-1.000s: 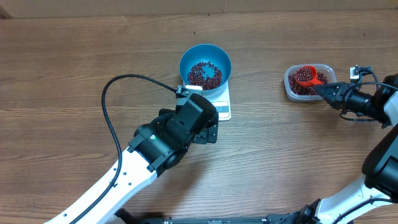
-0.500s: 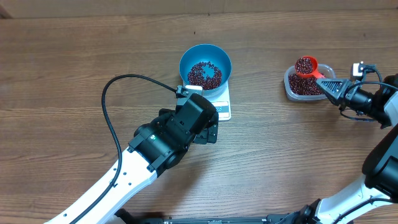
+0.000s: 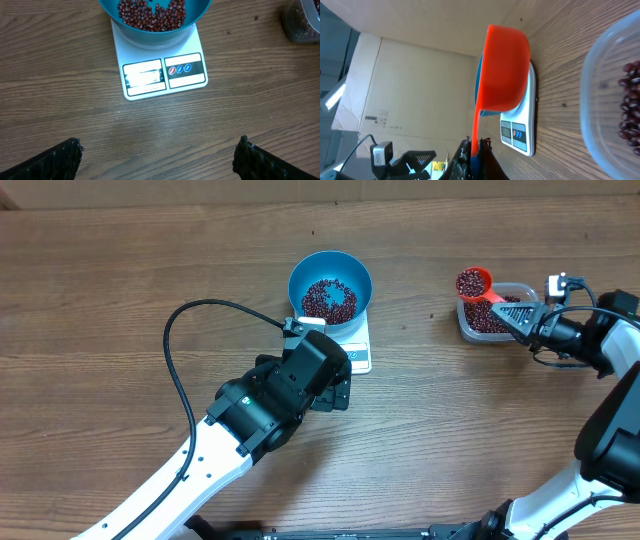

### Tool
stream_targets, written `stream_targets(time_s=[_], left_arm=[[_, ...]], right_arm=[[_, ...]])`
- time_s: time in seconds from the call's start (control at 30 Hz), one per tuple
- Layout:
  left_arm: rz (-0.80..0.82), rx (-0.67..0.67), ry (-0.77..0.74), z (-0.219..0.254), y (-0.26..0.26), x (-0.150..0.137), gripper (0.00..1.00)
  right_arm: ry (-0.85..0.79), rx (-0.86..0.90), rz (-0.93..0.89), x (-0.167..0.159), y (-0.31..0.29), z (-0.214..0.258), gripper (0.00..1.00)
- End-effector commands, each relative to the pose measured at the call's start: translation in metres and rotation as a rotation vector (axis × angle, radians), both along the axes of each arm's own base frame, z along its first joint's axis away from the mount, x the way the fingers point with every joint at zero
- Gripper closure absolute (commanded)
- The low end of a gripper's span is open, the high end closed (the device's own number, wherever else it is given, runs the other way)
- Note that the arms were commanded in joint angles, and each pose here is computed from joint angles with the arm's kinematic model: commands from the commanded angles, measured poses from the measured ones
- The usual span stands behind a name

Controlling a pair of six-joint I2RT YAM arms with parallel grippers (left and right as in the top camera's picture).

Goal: Scoop item into bowl and weigh 150g on scale
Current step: 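Lift the filled red cup with the right gripper toward the blue bowl, then tilt the red cup over the blue bowl to pour beans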

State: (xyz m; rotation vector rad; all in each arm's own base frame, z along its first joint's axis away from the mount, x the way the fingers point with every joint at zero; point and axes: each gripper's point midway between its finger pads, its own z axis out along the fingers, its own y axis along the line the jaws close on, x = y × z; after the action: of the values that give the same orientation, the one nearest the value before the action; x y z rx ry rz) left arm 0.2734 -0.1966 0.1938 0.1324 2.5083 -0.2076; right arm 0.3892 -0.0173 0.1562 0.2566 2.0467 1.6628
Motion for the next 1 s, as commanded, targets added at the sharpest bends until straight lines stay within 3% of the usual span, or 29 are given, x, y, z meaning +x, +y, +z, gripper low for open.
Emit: stream_targets(time_s=[0.0,0.47,0.87,0.97], left_arm=[[0.014,-0.001,-0.004,0.001,0.0,0.001,0.0],[0.014,-0.001,-0.004,0.001,0.0,0.001,0.0],[0.014,-0.001,-0.004,0.001,0.0,0.001,0.0],[0.014,-0.001,-0.004,0.001,0.0,0.001,0.0]], right_arm=[[-0.02,0.03,0.036,0.0,0.014,0.004,0.96],[-0.081,0.087,0.225,-0.003,0.085,0.017,0.96],[-0.206,0.05,0.406,-0.009,0.15,0.019,0.96],[-0.164,0.012,0.416,-0.004,0.159,0.012,0.96]])
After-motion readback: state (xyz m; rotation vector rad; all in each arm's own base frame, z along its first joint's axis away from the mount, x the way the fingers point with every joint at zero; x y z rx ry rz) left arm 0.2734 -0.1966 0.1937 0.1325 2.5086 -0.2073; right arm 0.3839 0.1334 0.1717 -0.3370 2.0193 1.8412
